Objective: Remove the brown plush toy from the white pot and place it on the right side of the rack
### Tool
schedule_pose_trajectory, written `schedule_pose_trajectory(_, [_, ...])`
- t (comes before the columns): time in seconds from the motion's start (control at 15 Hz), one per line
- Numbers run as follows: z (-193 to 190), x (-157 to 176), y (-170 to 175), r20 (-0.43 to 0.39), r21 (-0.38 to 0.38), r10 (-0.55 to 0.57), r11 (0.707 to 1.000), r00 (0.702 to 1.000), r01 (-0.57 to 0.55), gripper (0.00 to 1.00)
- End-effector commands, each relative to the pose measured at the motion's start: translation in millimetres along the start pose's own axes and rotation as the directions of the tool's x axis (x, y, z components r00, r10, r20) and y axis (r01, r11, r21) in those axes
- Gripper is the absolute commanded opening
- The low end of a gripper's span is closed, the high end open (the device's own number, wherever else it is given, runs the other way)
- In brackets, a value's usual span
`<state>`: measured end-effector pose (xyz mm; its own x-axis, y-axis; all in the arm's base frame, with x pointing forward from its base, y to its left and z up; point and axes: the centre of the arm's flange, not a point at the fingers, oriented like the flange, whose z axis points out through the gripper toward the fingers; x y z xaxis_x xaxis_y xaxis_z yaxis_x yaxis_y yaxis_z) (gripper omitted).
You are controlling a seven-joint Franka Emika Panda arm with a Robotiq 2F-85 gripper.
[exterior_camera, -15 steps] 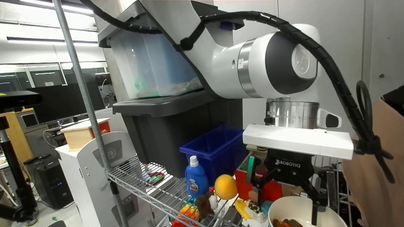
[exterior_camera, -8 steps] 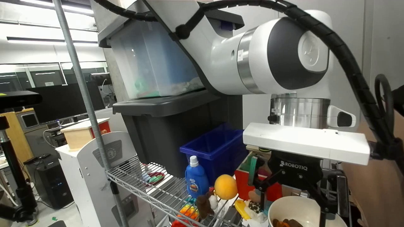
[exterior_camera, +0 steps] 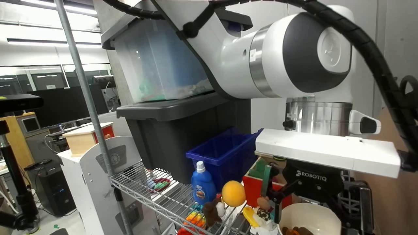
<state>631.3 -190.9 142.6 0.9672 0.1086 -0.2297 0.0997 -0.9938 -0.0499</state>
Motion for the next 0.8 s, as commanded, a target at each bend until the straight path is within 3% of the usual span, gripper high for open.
schedule_pose_trajectory(0.0, [-8, -7, 14, -0.015, 0.011, 0.01, 1.0, 1.0, -0.01, 1.0])
schedule_pose_trajectory(0.73, [-18, 2, 28, -0.022, 0.002, 0.018, 1.0, 1.0, -0.018, 1.0])
